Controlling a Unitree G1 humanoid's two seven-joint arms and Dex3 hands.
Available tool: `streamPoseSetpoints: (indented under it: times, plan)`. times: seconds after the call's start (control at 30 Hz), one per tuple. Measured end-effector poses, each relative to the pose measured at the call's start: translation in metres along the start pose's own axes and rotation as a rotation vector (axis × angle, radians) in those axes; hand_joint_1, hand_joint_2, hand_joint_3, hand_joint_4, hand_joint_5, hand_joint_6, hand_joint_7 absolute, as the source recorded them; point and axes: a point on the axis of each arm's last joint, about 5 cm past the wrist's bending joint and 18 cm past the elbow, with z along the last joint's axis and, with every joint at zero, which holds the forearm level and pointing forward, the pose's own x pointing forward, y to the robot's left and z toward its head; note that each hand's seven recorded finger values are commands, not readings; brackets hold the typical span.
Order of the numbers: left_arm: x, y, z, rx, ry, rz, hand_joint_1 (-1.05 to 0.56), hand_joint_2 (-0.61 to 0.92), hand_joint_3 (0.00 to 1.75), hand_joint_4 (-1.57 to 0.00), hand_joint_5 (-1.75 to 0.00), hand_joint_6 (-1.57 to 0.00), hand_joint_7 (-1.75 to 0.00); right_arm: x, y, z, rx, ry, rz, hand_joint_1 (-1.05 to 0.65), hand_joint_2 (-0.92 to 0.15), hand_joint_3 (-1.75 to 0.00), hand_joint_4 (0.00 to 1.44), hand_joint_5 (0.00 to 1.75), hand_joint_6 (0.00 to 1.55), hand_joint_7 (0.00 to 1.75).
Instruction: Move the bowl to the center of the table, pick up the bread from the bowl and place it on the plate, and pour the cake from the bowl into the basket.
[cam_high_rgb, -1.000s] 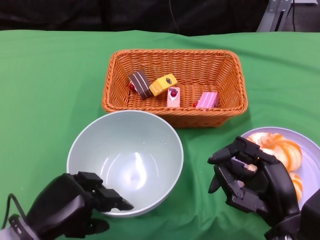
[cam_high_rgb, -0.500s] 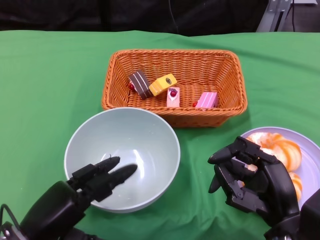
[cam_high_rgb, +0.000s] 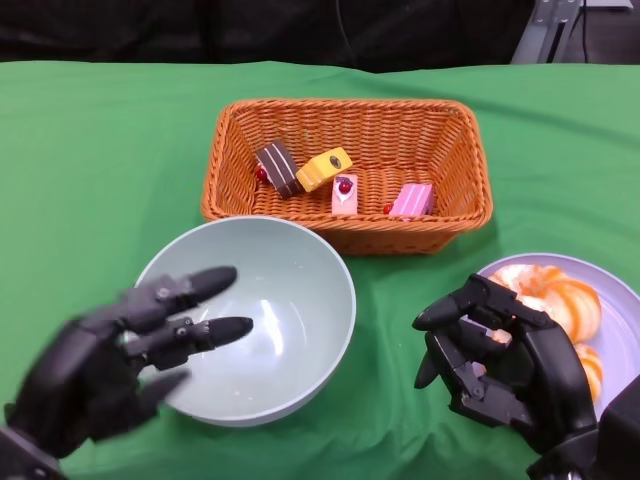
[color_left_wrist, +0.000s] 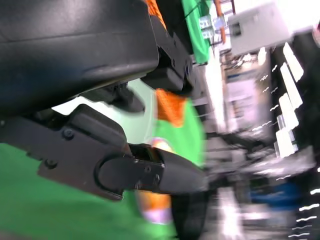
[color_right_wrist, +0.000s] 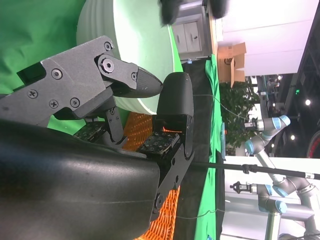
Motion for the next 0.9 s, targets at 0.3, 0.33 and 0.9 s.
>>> streamPoseSetpoints:
  times: [0.3, 0.33, 0.9]
  plan:
    - [-0.002, -0.015, 0.000, -0.044, -0.082, 0.096, -0.08, 0.51, 1.15, -0.83, -1.73, -0.83, -1.46, -0.002, -0.005, -0.001, 0.044, -0.013, 0.031, -0.04, -0.72, -0.78, 0.78, 1.48, 0.75, 1.18]
    - [-0.002, -0.018, -0.003, -0.047, -0.083, 0.104, -0.08, 0.50, 1.17, -0.83, -1.74, -0.83, -1.47, -0.002, -0.005, -0.001, 0.049, -0.016, 0.036, -0.04, -0.72, -0.79, 0.78, 1.48, 0.76, 1.17]
    - [0.002, -0.032, -0.021, -0.036, -0.022, 0.051, -0.11, 0.53, 1.14, -0.81, -1.64, -0.82, -1.40, 0.000, -0.005, 0.019, 0.018, -0.061, 0.264, -0.08, -0.49, -1.04, 0.81, 1.50, 0.76, 1.27]
